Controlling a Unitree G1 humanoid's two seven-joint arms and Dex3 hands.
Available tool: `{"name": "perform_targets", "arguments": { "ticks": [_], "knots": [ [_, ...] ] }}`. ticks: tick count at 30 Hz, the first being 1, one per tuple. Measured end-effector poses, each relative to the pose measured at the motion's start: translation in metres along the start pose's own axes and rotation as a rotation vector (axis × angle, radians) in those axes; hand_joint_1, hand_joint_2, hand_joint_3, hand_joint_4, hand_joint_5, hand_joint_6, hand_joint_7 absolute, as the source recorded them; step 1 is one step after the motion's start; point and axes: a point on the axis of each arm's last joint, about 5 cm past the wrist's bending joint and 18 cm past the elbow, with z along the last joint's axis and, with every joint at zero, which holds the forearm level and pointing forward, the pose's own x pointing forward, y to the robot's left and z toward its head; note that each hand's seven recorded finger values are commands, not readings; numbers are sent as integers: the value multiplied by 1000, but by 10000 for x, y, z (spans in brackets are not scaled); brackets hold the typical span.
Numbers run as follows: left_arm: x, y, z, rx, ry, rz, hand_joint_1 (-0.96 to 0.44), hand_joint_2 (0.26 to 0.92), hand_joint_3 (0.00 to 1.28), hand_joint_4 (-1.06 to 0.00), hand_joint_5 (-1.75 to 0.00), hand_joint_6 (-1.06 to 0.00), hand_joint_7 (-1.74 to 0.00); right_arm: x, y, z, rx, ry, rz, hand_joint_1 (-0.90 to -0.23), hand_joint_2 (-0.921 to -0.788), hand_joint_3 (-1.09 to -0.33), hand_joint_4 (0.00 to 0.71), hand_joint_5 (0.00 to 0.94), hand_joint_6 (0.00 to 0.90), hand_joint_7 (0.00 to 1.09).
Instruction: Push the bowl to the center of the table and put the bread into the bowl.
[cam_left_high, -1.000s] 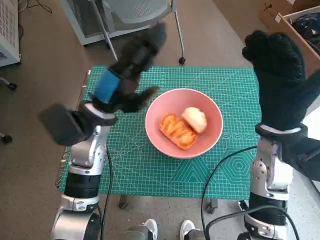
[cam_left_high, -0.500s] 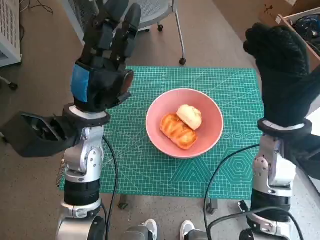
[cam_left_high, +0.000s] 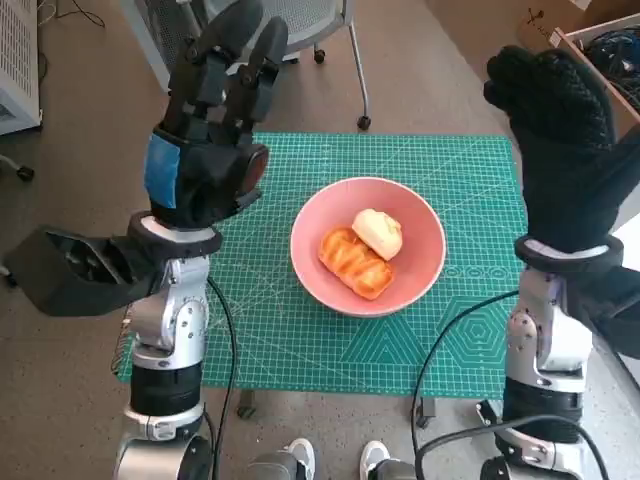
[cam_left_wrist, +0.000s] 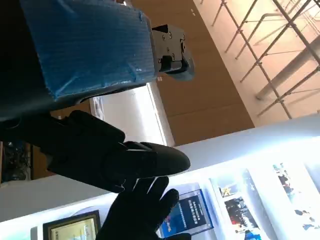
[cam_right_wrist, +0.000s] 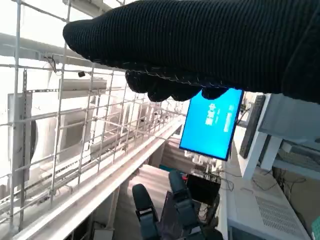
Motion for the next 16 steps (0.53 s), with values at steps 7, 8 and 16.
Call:
{"name": "perform_targets", "arguments": {
  "ticks": [7, 8, 16],
  "knots": [
    [-9, -7, -32, 3, 8, 7, -665, 921, 397, -87, -52, 1, -536, 7, 11, 6, -4, 4, -4, -641, -921, -696, 260, 0, 145, 416],
    [-11, -8, -34, 2, 9, 8, -665, 921, 397, -86, -53, 1, -529, 8, 13, 7, -8, 5, -4, -641, -921, -696, 260, 0, 146, 415],
    [-14, -24, -46, -2, 11, 6, -665, 921, 397, -73, -53, 1, -518, 15, 23, 15, -28, 12, -5, -644, -921, -694, 259, 0, 150, 408]
  ]
}}
